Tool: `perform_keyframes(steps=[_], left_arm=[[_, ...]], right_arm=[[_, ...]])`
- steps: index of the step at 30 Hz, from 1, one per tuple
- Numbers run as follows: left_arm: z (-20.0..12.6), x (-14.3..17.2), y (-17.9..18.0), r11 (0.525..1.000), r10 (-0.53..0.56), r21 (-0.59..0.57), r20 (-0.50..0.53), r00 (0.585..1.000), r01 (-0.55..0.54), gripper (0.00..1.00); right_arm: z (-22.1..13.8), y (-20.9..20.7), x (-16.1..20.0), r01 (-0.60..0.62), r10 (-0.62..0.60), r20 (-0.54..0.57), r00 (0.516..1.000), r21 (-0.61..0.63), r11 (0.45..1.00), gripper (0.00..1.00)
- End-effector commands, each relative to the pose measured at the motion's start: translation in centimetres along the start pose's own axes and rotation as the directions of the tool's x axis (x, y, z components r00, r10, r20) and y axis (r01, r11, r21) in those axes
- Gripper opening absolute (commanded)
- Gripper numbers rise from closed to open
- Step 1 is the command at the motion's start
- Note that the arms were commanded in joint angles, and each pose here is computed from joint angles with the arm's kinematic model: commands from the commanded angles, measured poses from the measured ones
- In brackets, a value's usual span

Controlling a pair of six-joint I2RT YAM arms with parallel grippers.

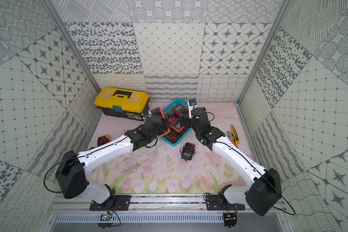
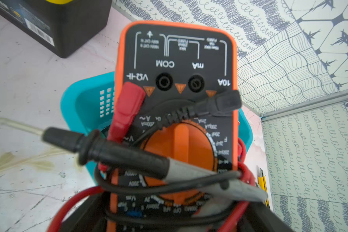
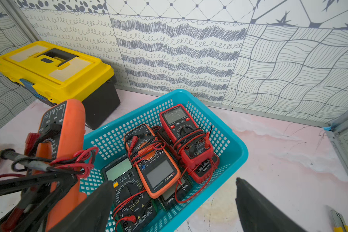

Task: Put the multimeter into the basket
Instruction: Pick up the multimeter from the center of the board, then place the multimeter in the basket.

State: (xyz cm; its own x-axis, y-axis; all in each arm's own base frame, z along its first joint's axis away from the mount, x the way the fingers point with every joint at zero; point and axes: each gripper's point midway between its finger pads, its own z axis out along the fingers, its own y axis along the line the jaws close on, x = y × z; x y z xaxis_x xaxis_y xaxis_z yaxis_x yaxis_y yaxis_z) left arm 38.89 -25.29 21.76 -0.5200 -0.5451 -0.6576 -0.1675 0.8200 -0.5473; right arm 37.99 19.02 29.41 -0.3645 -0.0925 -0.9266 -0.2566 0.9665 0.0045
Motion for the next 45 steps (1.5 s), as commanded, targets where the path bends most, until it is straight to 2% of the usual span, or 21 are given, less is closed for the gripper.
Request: perform_keyframes(steps=[1, 9, 18, 25, 33, 37, 45], left_arm=[[0.3, -3.5, -4.3, 0.994, -0.075, 0.086, 0.19, 0.979, 0.06, 0.0], [1.5, -3.0, -4.2, 0.997, -0.064, -0.016, 0.251, 0.966, 0.07, 0.0], [3.7, -1.0, -3.4, 0.972, -0.053, -0.22, 0.155, 0.987, 0.086, 0.0], [4.8, 0.1, -2.6, 0.955, -0.061, -0.281, 0.136, 0.989, 0.098, 0.0], [4.9, 1.5, -0.1, 0.896, -0.05, -0.435, 0.103, 0.993, 0.09, 0.0], [4.8, 2.3, 0.9, 0.873, -0.079, -0.475, 0.089, 0.993, 0.112, 0.0], [4.6, 2.8, 1.6, 0.856, -0.086, -0.505, 0.077, 0.993, 0.113, 0.0]], right_arm=[[-0.7, -0.9, -1.8, -0.043, 0.041, 0.039, 0.998, 0.045, 0.998, 0.99], [-1.0, -1.9, -1.9, -0.098, 0.097, 0.032, 0.995, 0.053, 0.994, 0.98], [-1.1, -2.8, -2.1, -0.129, 0.126, 0.035, 0.991, 0.081, 0.988, 0.98], [-1.3, -3.1, -2.1, -0.143, 0.141, 0.035, 0.989, 0.083, 0.986, 0.99], [-1.3, -3.3, -1.9, -0.15, 0.148, 0.031, 0.988, 0.084, 0.985, 0.98], [-1.2, -3.3, -1.7, -0.154, 0.152, 0.028, 0.988, 0.084, 0.984, 0.98], [-1.2, -3.3, -1.7, -0.161, 0.159, 0.026, 0.987, 0.079, 0.984, 0.99]])
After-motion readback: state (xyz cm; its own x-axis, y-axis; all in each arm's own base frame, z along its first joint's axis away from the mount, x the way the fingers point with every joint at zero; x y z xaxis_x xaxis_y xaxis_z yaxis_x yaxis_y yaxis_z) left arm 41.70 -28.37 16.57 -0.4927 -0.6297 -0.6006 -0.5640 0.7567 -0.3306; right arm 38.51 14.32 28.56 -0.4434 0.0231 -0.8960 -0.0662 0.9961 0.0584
